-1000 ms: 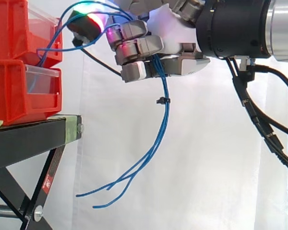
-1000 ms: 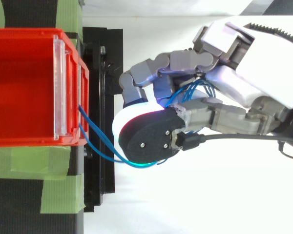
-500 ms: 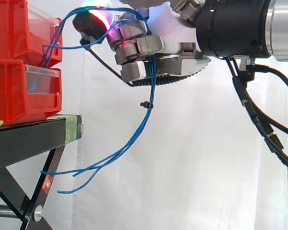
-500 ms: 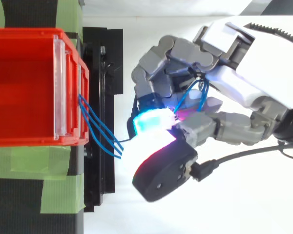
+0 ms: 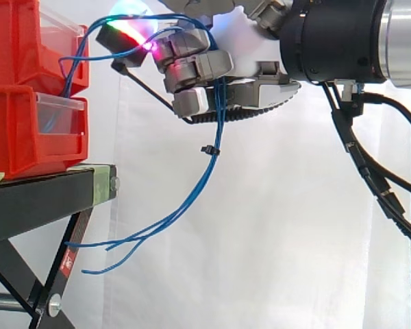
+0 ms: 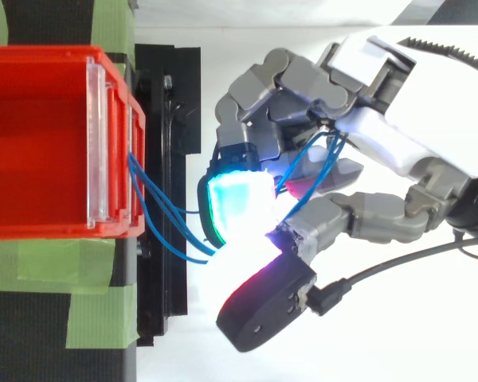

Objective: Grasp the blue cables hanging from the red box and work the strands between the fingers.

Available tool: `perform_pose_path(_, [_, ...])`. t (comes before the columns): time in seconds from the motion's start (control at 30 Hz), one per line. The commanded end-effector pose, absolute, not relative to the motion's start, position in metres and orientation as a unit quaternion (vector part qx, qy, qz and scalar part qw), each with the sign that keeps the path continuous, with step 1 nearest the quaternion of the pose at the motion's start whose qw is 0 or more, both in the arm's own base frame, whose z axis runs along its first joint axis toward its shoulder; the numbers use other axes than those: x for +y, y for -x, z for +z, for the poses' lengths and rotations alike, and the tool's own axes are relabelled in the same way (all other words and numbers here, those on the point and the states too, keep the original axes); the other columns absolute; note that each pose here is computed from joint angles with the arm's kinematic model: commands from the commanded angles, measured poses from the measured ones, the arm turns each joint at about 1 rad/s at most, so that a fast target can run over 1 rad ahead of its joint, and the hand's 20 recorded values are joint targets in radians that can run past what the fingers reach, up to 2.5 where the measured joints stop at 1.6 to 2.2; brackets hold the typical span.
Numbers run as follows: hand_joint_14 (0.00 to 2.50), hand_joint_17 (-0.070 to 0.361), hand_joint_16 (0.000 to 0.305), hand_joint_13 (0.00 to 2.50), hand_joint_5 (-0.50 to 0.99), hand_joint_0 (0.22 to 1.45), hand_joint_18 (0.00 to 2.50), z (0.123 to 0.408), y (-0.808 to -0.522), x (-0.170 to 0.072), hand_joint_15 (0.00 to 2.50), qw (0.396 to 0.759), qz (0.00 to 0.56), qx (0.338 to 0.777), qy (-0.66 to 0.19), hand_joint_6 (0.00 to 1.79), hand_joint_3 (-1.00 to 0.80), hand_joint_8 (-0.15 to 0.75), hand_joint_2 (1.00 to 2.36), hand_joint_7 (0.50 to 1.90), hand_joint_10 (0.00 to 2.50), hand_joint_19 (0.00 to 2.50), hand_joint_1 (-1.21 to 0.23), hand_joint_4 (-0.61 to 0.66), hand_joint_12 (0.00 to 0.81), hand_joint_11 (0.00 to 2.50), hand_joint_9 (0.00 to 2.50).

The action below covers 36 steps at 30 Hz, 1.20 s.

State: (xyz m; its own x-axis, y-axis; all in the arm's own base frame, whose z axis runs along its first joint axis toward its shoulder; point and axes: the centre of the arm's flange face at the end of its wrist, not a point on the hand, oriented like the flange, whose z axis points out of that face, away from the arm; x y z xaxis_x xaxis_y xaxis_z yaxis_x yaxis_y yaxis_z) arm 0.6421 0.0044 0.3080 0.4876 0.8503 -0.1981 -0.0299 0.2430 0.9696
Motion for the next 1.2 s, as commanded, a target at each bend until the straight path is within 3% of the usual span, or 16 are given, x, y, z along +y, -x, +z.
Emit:
perform_pose_path(0.0, [2.5,0.102,0.045,1.0,-0.25,0.69,1.37,0.3082,-0.6421,0.0044,1.32,0.685,0.322,0.391,-0.525,1.01,-1.0,0.376,1.0,0.97,2.5,1.28,-0.87,0.25,0.418,2.46,0.67])
perform_pose_path(0.1, [2.5,0.102,0.045,1.0,-0.24,0.82,1.37,0.3082,-0.6421,0.0044,1.32,0.685,0.322,0.391,-0.525,0.79,-1.0,0.376,1.0,1.05,2.5,1.28,-0.87,0.18,0.418,2.46,0.67])
perform_pose_path(0.23, [2.5,0.102,0.045,1.0,-0.25,0.91,1.37,0.3082,-0.6421,0.0044,1.32,0.685,0.321,0.392,-0.524,0.75,-1.0,0.376,1.0,1.06,2.5,1.28,-0.85,0.14,0.418,2.46,0.67])
perform_pose_path(0.37, [2.5,0.102,0.045,1.0,-0.23,0.86,1.37,0.3073,-0.6423,0.0045,1.32,0.687,0.315,0.396,-0.521,0.76,-1.0,0.376,1.0,1.06,2.5,1.28,-0.84,0.14,0.418,2.46,0.67])
perform_pose_path(0.67, [2.5,0.102,0.045,1.0,-0.24,0.68,1.37,0.3073,-0.6424,0.0046,1.32,0.691,0.307,0.403,-0.516,1.02,-1.0,0.376,1.0,0.96,2.5,1.28,-0.8,0.2,0.418,2.46,0.67])
perform_pose_path(0.8, [2.5,0.102,0.045,1.0,-0.24,0.63,1.37,0.308,-0.6419,0.0045,1.32,0.695,0.297,0.41,-0.51,1.05,-1.0,0.376,1.0,0.94,2.5,1.28,-0.77,0.22,0.418,2.46,0.67])
perform_pose_path(1.0, [2.5,0.102,0.045,1.0,-0.22,0.66,1.37,0.3078,-0.6418,0.0056,1.32,0.699,0.285,0.422,-0.502,1.08,-1.0,0.376,1.0,0.95,2.5,1.28,-0.75,0.22,0.418,2.46,0.67])
perform_pose_path(1.17, [2.5,0.102,0.045,1.0,-0.22,0.78,1.37,0.3068,-0.642,0.0087,1.32,0.702,0.277,0.43,-0.495,1.1,-1.0,0.376,1.0,0.99,2.5,1.28,-0.75,0.19,0.418,2.46,0.67])
